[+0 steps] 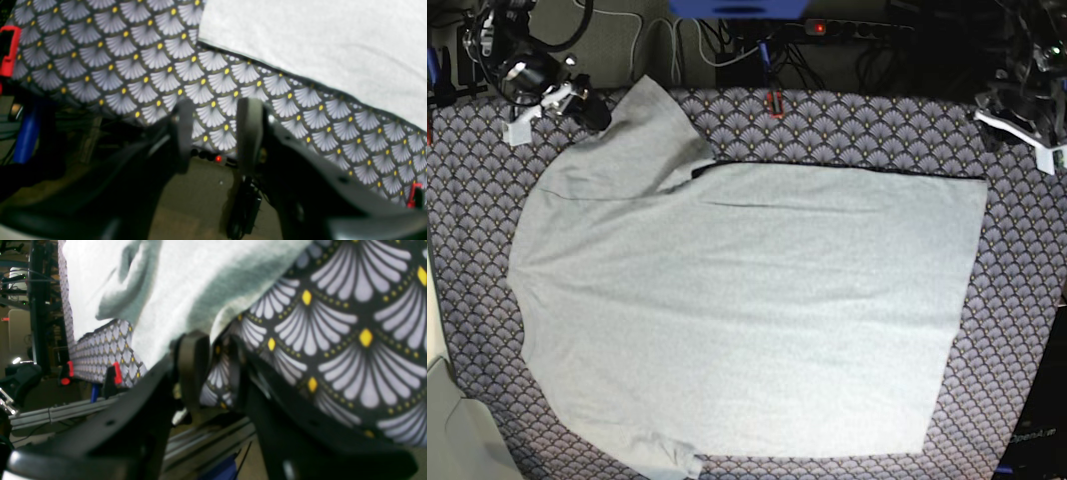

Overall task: Fold the T-shirt properly
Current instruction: 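Move the right gripper down to the shirt's shoulder corner by the sleeve, then move the left gripper down to the shirt's shoulder corner by the collar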

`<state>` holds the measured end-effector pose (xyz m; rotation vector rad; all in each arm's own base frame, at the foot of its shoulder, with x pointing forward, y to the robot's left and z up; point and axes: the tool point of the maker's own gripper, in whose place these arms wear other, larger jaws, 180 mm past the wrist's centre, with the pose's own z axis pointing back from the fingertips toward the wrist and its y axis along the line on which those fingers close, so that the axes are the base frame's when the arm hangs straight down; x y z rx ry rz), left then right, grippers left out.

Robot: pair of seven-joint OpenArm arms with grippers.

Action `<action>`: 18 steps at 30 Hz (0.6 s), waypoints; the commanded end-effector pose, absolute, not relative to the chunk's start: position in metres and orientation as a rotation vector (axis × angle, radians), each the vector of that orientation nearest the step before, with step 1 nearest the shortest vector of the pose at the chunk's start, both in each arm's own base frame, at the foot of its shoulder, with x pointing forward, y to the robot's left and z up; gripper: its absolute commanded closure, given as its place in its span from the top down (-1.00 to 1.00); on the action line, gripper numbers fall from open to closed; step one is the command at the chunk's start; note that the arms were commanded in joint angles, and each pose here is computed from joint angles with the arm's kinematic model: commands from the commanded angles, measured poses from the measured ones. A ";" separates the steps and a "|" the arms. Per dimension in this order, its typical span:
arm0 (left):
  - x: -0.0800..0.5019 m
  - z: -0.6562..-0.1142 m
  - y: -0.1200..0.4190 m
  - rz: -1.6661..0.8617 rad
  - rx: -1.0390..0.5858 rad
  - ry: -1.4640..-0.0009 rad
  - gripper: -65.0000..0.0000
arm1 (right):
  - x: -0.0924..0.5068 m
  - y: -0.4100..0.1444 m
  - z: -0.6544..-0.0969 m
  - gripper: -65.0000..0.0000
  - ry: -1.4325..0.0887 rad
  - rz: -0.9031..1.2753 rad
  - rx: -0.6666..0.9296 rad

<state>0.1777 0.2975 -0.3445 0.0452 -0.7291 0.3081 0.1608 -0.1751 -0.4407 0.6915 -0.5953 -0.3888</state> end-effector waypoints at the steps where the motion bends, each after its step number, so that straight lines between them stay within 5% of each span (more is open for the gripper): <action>1: 0.183 -0.335 0.299 0.294 0.052 -0.764 -0.33 | 0.144 -0.172 -0.460 -0.50 -0.461 -0.366 0.630; 13: 0.182 -0.337 0.302 0.301 0.055 -0.759 -0.33 | 0.165 -0.166 -0.454 -0.51 -0.504 -0.360 0.656; 18: 0.191 -0.349 0.306 0.338 0.036 -0.751 -0.33 | 0.163 -0.165 -0.455 -1.00 -0.498 -0.361 0.656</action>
